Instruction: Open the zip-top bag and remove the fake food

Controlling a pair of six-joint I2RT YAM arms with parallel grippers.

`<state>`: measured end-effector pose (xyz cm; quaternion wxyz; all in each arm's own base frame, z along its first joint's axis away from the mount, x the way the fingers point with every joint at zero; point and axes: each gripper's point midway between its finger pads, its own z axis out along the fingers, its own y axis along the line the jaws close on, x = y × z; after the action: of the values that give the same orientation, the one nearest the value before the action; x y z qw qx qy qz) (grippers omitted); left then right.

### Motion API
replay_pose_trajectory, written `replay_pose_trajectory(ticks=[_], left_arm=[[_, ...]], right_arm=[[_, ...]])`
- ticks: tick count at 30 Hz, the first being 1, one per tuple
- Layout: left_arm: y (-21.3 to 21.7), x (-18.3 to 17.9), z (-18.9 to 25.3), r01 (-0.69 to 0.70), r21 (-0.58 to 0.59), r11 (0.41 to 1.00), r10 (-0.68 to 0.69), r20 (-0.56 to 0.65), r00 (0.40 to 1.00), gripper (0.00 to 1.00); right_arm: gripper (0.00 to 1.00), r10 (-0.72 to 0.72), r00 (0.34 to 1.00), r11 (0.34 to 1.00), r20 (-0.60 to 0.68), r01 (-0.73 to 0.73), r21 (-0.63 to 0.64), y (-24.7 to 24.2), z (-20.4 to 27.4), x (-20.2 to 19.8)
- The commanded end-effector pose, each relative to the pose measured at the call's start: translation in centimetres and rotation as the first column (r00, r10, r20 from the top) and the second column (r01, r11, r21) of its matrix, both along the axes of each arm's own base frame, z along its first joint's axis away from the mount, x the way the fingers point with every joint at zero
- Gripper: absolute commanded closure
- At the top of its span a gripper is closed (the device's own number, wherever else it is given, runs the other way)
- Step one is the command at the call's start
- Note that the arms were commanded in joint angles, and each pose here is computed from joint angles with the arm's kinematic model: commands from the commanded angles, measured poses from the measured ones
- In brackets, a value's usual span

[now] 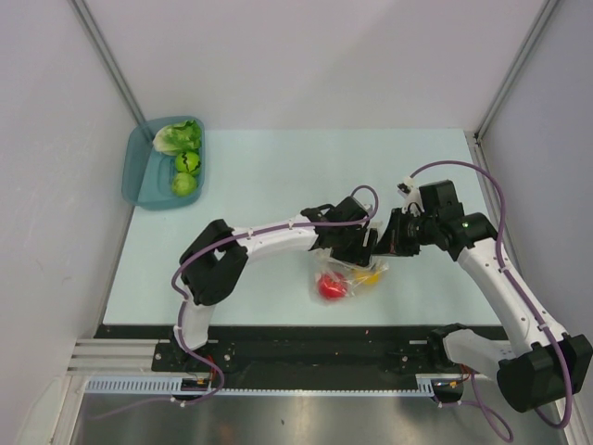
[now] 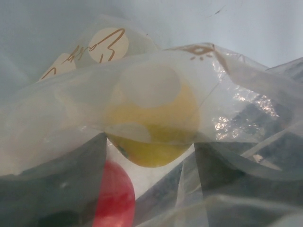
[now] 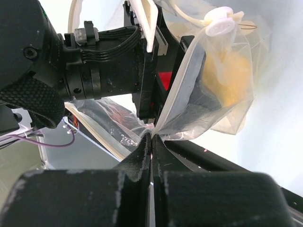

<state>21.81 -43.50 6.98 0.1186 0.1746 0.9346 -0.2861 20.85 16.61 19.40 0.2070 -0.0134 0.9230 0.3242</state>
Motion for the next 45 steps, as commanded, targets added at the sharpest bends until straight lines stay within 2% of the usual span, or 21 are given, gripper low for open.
replay_pose_trajectory(ticks=[1, 2, 3, 6, 19, 28, 34, 36, 40, 45], left_arm=[[-0.5, -0.3, -1.0, 0.017, -0.016, 1.0, -0.017, -0.002, 1.0, 0.3], [-0.4, -0.2, -0.9, 0.013, -0.012, 1.0, -0.013, 0.003, 1.0, 0.34], [-0.3, -0.1, -0.9, 0.009, -0.006, 1.0, -0.009, 0.007, 1.0, 0.44], [0.2, 0.4, -0.3, -0.016, 0.009, 1.0, 0.016, 0.043, 0.999, 0.6], [5.2, 2.1, 2.9, -0.077, 0.147, 0.986, 0.043, 0.226, 0.973, 0.99], [5.9, 2.6, 6.9, -0.063, 0.12, 0.991, 0.023, 0.312, 0.95, 1.0], [4.4, 2.0, 10.9, 0.022, 0.061, 0.998, -0.043, 0.367, 0.929, 1.0], [4.5, 1.6, 11.2, 0.03, 0.076, 0.997, -0.056, 0.365, 0.929, 1.0], [4.1, 0.7, 13.3, 0.068, 0.068, 0.995, -0.091, 0.435, 0.896, 1.0], [4.3, 0.6, 15.6, 0.066, 0.018, 0.998, -0.067, 0.484, 0.873, 1.0]], right_arm=[[1.0, 0.012, 0.999, 1.0, 0.03, -0.012, 0.005, -0.2, 0.6, -0.3], [1.0, 0.012, 1.0, 1.0, 0.022, -0.012, 0.002, -0.2, 0.4, -0.3], [1.0, 0.012, 1.0, 1.0, 0.028, -0.013, 0.003, -0.2, 0.6, -0.3], [1.0, 0.01, 0.999, 1.0, 0.03, -0.01, 0.0, -0.3, 0.6, -0.4], [1.0, 0.008, 1.0, 1.0, 0.029, -0.008, -0.002, -0.3, 0.7, -0.1], [1.0, 0.0, 1.0, 1.0, 0.021, 0.0, 0.002, -0.3, 0.2, -0.2], [1.0, -0.012, 0.999, 1.0, 0.036, 0.012, 0.011, -0.1, 1.2, 0.6], [1.0, -0.013, 0.999, 1.0, 0.038, 0.012, 0.008, -0.2, 1.4, 0.6], [1.0, -0.018, 0.998, 1.0, 0.06, 0.019, -0.016, -0.3, 1.5, 1.1], [1.0, -0.011, 0.998, 0.999, 0.065, 0.014, -0.044, -0.4, 1.4, 1.4]])
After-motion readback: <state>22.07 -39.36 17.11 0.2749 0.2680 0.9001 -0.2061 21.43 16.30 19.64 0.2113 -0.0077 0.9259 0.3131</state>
